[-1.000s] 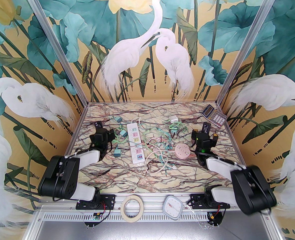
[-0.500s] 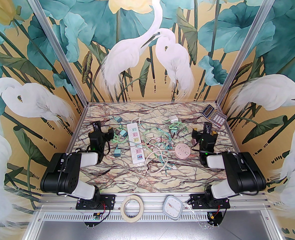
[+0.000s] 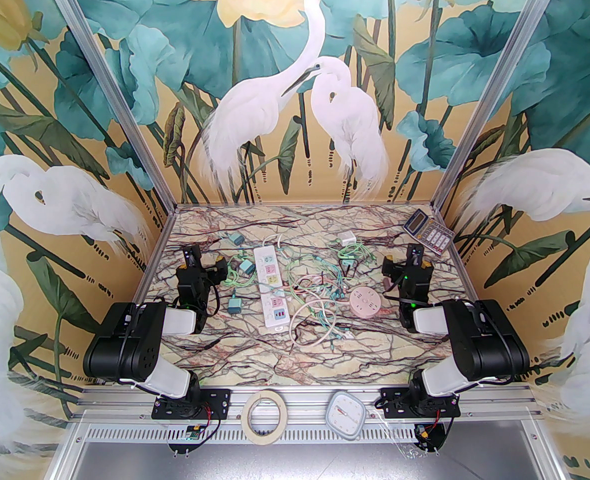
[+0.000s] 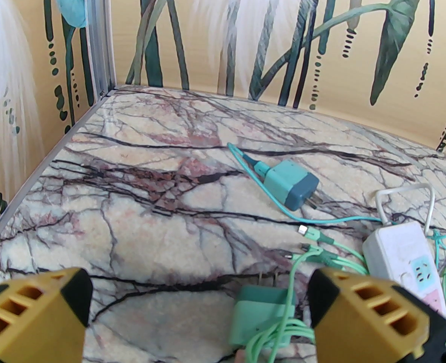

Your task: Pull the plug off the socket

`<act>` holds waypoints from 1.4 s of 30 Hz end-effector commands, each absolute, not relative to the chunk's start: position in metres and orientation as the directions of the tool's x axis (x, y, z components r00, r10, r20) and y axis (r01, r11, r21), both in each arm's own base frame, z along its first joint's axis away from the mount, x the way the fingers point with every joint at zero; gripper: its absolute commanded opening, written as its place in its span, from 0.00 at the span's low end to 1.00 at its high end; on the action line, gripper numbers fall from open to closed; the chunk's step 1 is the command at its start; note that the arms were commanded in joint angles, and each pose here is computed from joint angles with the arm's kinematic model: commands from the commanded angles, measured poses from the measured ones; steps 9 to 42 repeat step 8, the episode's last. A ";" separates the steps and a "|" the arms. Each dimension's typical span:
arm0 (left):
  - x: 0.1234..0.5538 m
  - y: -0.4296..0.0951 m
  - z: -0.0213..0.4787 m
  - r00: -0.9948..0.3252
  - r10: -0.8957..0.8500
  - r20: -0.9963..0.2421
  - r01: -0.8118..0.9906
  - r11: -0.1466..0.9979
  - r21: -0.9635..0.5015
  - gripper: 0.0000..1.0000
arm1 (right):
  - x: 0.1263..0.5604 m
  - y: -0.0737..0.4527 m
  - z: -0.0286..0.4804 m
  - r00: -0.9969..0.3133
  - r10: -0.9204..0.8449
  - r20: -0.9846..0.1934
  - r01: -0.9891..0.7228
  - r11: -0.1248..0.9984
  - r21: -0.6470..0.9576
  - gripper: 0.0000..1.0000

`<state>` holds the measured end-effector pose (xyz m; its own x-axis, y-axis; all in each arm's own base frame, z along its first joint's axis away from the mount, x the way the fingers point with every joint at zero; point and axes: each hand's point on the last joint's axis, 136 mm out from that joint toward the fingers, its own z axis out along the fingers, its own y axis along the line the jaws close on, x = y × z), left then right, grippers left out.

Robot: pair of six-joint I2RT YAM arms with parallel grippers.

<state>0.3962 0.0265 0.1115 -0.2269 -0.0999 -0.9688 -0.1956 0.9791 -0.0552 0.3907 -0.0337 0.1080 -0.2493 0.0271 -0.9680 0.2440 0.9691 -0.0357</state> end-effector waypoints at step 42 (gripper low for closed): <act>0.400 0.025 0.119 -0.201 -0.099 -0.975 -0.178 0.982 -0.063 1.00 | 0.395 -0.034 0.112 -0.238 0.043 -0.970 0.242 0.970 -0.016 0.99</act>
